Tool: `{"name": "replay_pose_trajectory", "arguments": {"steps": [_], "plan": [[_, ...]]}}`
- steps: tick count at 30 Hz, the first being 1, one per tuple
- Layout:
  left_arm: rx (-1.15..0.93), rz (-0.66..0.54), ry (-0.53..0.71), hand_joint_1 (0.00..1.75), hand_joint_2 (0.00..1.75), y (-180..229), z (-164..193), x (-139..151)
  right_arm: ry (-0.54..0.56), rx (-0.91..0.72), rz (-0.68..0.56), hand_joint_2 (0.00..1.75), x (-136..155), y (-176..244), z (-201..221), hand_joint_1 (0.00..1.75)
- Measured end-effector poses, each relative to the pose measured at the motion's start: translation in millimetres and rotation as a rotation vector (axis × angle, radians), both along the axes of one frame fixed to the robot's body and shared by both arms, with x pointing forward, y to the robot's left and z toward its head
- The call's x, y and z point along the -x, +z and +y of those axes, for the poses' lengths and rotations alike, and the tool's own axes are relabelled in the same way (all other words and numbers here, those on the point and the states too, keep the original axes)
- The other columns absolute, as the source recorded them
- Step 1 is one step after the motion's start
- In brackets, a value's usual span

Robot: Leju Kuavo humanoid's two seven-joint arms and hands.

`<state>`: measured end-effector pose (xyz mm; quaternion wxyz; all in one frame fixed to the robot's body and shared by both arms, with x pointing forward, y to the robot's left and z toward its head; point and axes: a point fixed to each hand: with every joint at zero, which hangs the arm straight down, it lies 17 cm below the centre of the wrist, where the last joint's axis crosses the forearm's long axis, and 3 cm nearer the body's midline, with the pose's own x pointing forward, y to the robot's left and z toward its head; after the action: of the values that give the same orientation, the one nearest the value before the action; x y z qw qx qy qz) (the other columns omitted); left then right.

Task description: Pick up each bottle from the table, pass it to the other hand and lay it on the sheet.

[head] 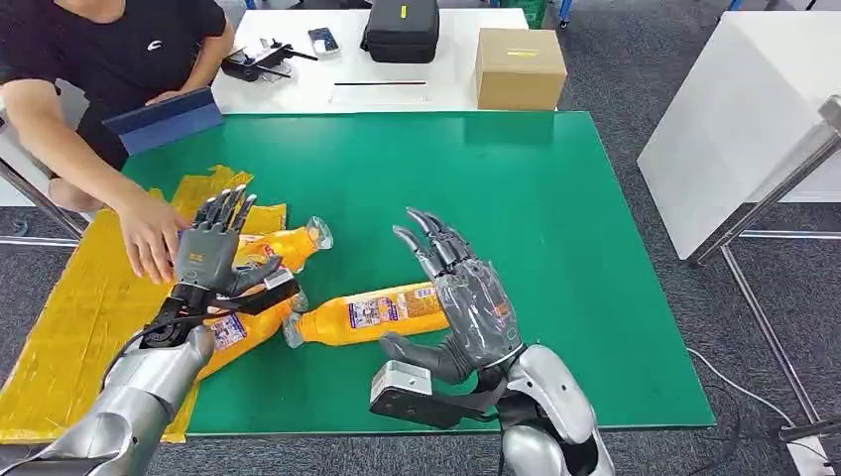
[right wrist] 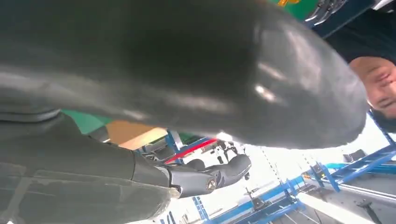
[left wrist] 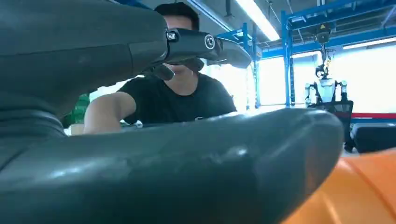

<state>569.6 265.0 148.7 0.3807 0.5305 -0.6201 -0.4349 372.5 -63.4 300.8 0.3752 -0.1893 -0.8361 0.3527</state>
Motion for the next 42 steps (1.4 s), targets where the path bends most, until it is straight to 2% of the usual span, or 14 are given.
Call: {"name": "replay_pose_trajectory", "arguments": {"steps": [13, 18, 24, 27, 31, 32, 35, 42], "plan": [[0.053, -0.035, -0.008, 0.0, 0.0, 14, 1, -1, -0.003, -0.001, 0.004, 0.0, -1, -1, 0, 0.0], [0.292, -0.128, -0.023, 0.0, 0.0, 55, 20, 3, -0.024, 0.004, 0.016, 0.0, -5, -5, -4, 0.0], [0.562, -0.277, -0.1, 0.0, 0.0, 120, 37, 26, -0.078, 0.013, 0.034, 0.0, -15, -13, -18, 0.0], [0.759, -0.427, -0.225, 0.0, 0.0, 172, 40, 63, -0.135, 0.024, 0.058, 0.0, -22, -22, -34, 0.0], [1.216, -0.493, -0.49, 0.0, 0.0, 203, 52, 105, -0.207, 0.038, 0.082, 0.0, -27, -34, -52, 0.0], [1.297, -0.506, -0.549, 0.0, 0.0, 209, 56, 115, -0.225, 0.04, 0.09, 1.75, -28, -38, -57, 0.0], [1.38, -0.503, -0.648, 0.0, 0.0, 210, 55, 140, -0.268, 0.047, 0.111, 1.75, -30, -49, -72, 0.0], [1.382, -0.504, -0.657, 0.0, 0.0, 205, 52, 160, -0.307, 0.1, 0.159, 1.75, -35, -75, -84, 0.0]]}}
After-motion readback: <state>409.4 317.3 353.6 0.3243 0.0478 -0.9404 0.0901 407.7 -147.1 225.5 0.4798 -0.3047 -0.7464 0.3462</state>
